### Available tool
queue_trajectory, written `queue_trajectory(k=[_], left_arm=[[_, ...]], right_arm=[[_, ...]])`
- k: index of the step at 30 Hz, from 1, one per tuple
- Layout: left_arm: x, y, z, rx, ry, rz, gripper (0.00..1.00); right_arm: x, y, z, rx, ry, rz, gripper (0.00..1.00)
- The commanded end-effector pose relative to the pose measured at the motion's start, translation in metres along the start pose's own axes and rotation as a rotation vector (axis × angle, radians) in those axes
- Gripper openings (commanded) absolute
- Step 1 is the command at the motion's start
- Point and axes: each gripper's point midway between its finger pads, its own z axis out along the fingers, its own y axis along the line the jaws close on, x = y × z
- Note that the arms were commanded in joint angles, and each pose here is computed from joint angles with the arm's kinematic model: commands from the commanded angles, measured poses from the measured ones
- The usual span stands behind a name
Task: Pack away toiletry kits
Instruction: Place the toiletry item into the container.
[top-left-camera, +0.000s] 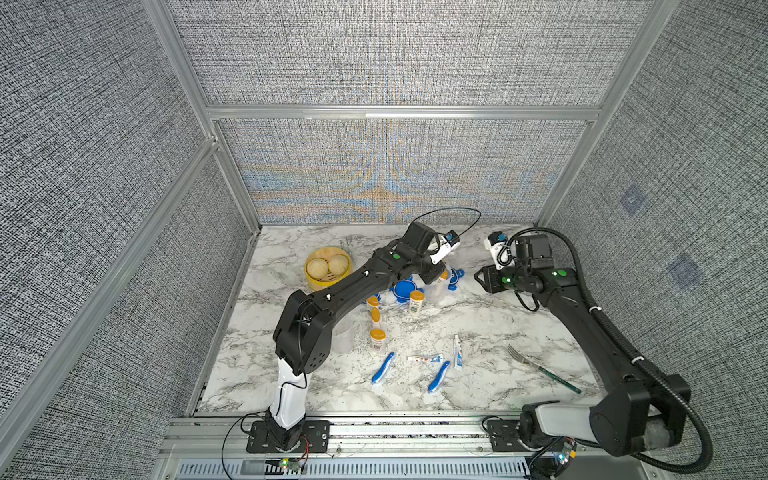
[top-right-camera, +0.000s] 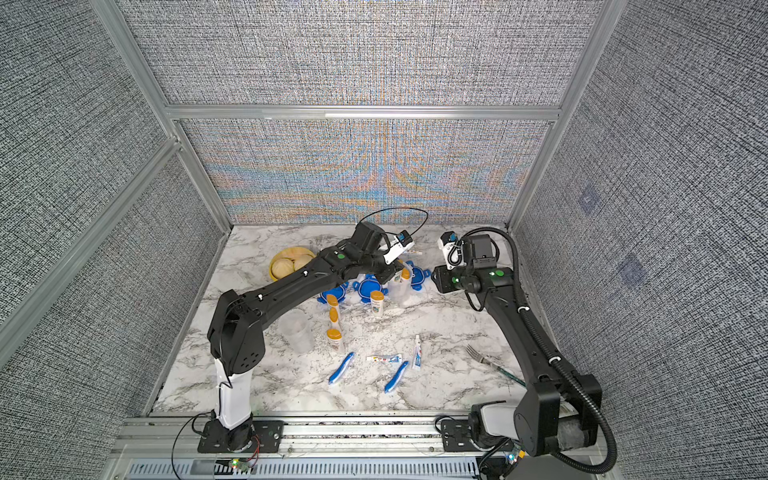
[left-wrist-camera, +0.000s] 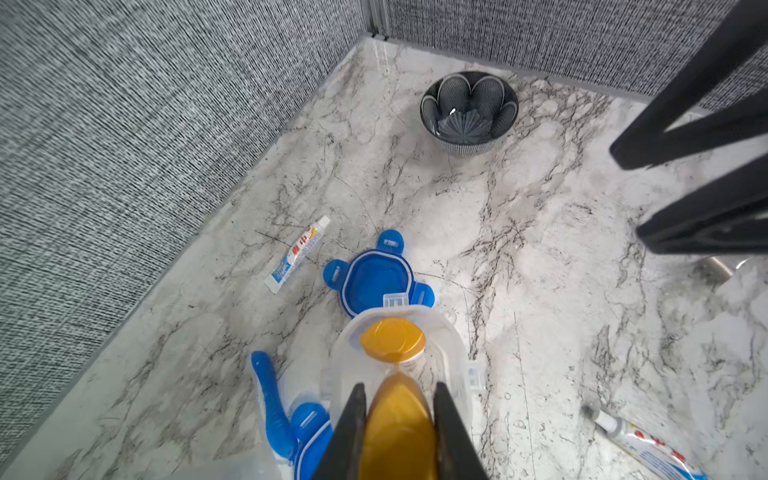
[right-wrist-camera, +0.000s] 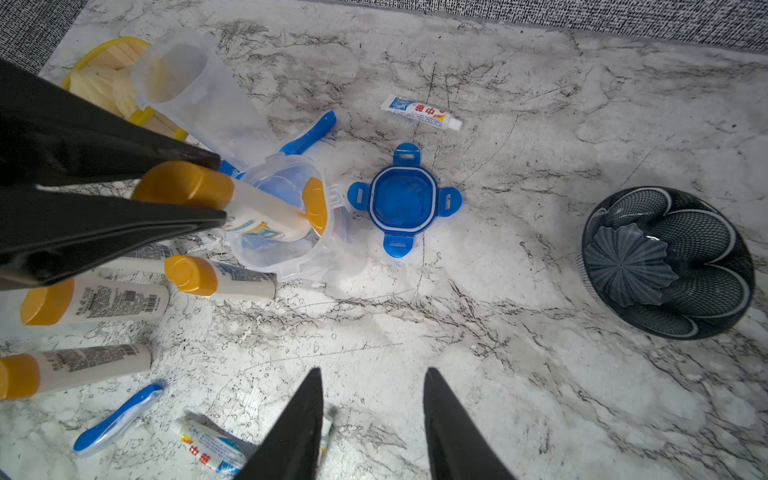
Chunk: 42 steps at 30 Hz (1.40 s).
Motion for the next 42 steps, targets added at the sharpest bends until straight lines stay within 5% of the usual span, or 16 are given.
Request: queue_trajectory(k=[1, 27, 42], left_arm=[[0.006, -0.003, 0.007, 0.019, 0.014, -0.013, 0.00], [0.007, -0.003, 0.019, 0.038, 0.015, -0.019, 0.22], [0.002, -0.003, 0.013, 0.039, -0.004, -0.024, 0.49]], right_arm=[[-0.003, 0.000, 0.004, -0.009, -0.013, 0.003, 0.43], [0.007, -0.001, 0.001, 0.000, 0.003, 0.046, 0.54], [0.016, -0.002, 0.002, 0.006, 0.018, 0.071, 0.63]])
